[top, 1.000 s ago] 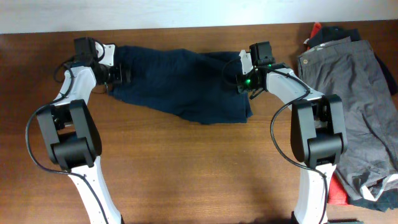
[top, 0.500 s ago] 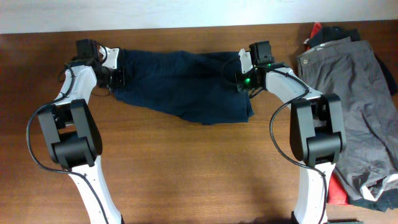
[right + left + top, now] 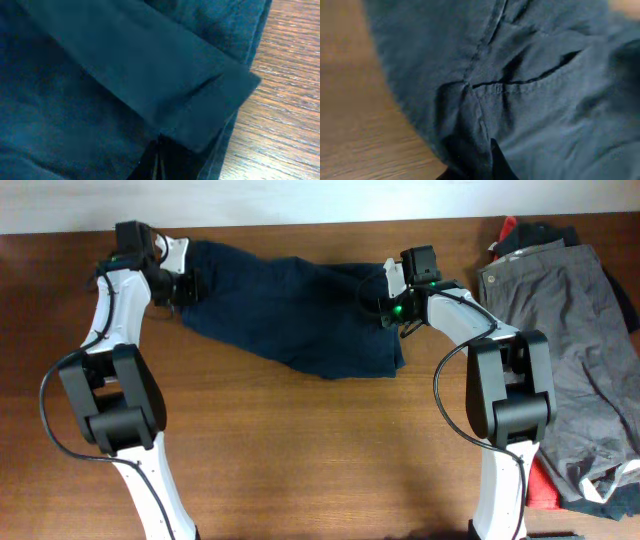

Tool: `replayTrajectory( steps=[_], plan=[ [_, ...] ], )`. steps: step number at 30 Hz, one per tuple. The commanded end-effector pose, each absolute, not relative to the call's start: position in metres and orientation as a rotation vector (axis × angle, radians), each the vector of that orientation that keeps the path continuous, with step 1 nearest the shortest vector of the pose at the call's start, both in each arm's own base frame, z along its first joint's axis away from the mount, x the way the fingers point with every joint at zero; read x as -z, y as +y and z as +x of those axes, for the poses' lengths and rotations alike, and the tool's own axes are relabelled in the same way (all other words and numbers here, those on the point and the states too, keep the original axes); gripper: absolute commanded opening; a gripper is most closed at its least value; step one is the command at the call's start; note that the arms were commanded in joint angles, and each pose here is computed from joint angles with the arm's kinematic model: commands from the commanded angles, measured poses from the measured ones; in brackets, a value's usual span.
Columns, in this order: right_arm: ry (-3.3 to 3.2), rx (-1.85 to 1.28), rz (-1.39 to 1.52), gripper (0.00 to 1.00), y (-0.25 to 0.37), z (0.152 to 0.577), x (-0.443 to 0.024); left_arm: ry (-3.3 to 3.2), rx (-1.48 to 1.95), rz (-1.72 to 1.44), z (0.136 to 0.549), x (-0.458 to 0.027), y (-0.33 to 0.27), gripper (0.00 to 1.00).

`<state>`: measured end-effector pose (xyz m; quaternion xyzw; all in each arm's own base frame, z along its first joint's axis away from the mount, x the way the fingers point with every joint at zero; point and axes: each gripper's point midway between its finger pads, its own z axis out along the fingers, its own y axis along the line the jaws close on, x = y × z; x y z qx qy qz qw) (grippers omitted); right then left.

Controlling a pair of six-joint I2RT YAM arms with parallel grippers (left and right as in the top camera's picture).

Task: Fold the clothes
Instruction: 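Lift the left side with the left gripper and fold it rightward over the right gripper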

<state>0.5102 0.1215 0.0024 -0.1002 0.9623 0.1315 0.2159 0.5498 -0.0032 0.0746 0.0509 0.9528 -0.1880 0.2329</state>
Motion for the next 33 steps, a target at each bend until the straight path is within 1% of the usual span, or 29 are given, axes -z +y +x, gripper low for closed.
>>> replayTrajectory(
  steps=[1,10,20,26,29,33],
  plan=[
    [2.795,-0.362,-0.234,0.04,0.119,0.488,0.041,2.486,0.527,0.273,0.555,-0.141,-0.043,0.01],
    [2.878,-0.447,-0.19,0.04,0.126,0.47,0.062,2.435,0.566,0.477,0.544,-0.161,-0.129,0.01],
    [2.882,-0.482,-0.168,0.04,0.129,0.469,0.063,2.375,0.594,0.675,0.525,-0.168,-0.216,0.01],
    [2.877,-0.496,-0.17,0.04,0.131,0.47,0.062,2.334,0.625,0.77,0.51,-0.171,-0.258,0.01],
    [2.872,-0.51,-0.172,0.04,0.133,0.47,0.061,2.336,0.591,0.767,0.508,-0.17,-0.272,0.01],
    [2.875,-0.511,-0.172,0.04,0.132,0.469,0.061,2.379,0.437,0.705,0.515,-0.163,-0.258,0.01]
  ],
)
